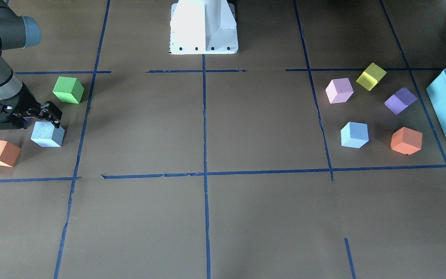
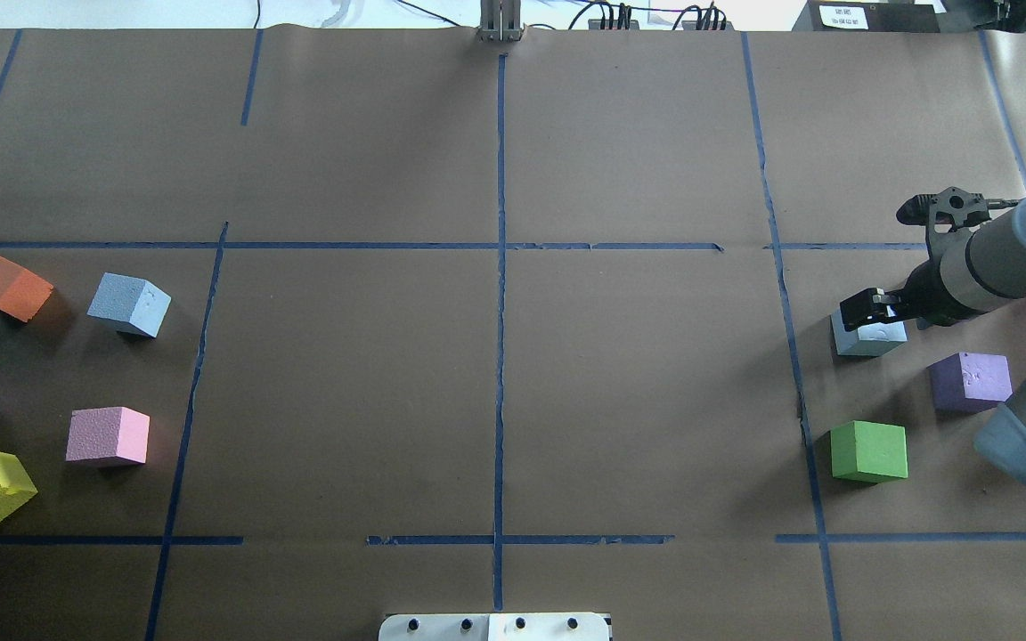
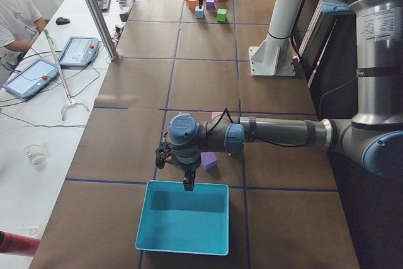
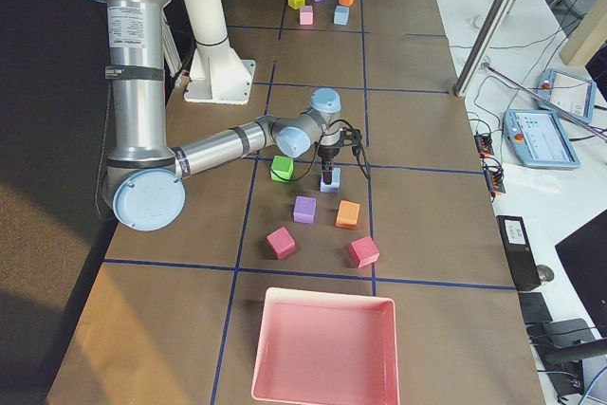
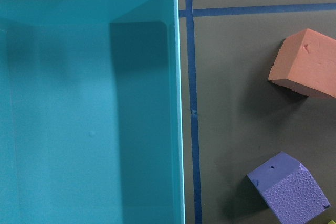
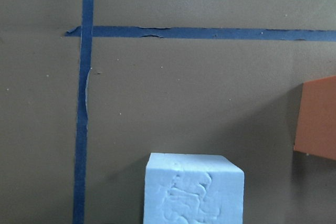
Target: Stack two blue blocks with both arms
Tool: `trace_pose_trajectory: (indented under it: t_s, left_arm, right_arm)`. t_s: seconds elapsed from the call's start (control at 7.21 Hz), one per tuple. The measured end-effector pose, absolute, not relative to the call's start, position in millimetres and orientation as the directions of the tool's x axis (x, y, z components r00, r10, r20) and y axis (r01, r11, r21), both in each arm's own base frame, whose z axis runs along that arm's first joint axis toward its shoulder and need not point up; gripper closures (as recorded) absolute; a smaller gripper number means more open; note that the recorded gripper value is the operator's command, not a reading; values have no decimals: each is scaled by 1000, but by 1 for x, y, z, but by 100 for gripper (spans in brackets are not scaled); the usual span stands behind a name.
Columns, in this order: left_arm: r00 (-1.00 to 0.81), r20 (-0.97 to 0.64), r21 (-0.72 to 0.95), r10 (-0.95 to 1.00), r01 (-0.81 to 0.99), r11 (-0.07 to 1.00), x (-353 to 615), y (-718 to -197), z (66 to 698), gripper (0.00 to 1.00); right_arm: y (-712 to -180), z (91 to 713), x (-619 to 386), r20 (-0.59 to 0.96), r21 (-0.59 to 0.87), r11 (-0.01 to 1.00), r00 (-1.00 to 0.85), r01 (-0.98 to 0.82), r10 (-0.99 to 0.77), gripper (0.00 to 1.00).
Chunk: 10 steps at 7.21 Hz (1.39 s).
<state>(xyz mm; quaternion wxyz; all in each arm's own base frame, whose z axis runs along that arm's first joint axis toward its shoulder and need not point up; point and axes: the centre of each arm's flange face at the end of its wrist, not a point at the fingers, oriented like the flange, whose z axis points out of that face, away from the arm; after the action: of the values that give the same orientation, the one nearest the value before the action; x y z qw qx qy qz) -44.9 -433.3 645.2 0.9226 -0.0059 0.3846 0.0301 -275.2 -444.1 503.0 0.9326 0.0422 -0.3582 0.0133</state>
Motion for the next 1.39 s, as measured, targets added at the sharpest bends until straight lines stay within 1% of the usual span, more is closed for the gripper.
trace_pose_trajectory:
  t_s: [0.28, 0.42, 0.55, 0.69, 0.83, 1.11, 1.25, 1.39]
  left_arm:
    - [702, -710, 12, 51, -60, 998, -45, -433, 645, 0]
    - [702, -710, 12, 51, -60, 998, -45, -433, 645, 0]
    - [702, -710, 12, 51, -60, 998, -45, -433, 645, 0]
    - [702, -710, 11, 50, -60, 998, -45, -433, 646, 0]
    - [702, -710, 11, 50, -60, 998, -45, -433, 646, 0]
    - [702, -710, 10, 50, -60, 998, -45, -432, 646, 0]
    - [702, -710, 10, 50, -60, 998, -45, -432, 646, 0]
    - [702, -710, 10, 50, -60, 998, -45, -432, 646, 0]
  right_arm:
    - [-445, 511, -284, 659, 66, 997, 752, -41, -13, 1]
    - [-446, 515, -290, 651, 65, 997, 759, -35, -16, 13]
    - [-448, 520, -296, 644, 63, 998, 765, -29, -19, 49]
    - [-451, 522, -301, 640, 63, 998, 768, -25, -22, 74]
    - [-454, 521, -304, 640, 66, 998, 768, -23, -25, 86]
    - [-460, 504, -310, 656, 85, 996, 753, -24, -38, 93]
    - [-469, 474, -323, 678, 107, 994, 733, -24, -55, 93]
    - [-479, 430, -352, 694, 116, 993, 717, -17, -69, 93]
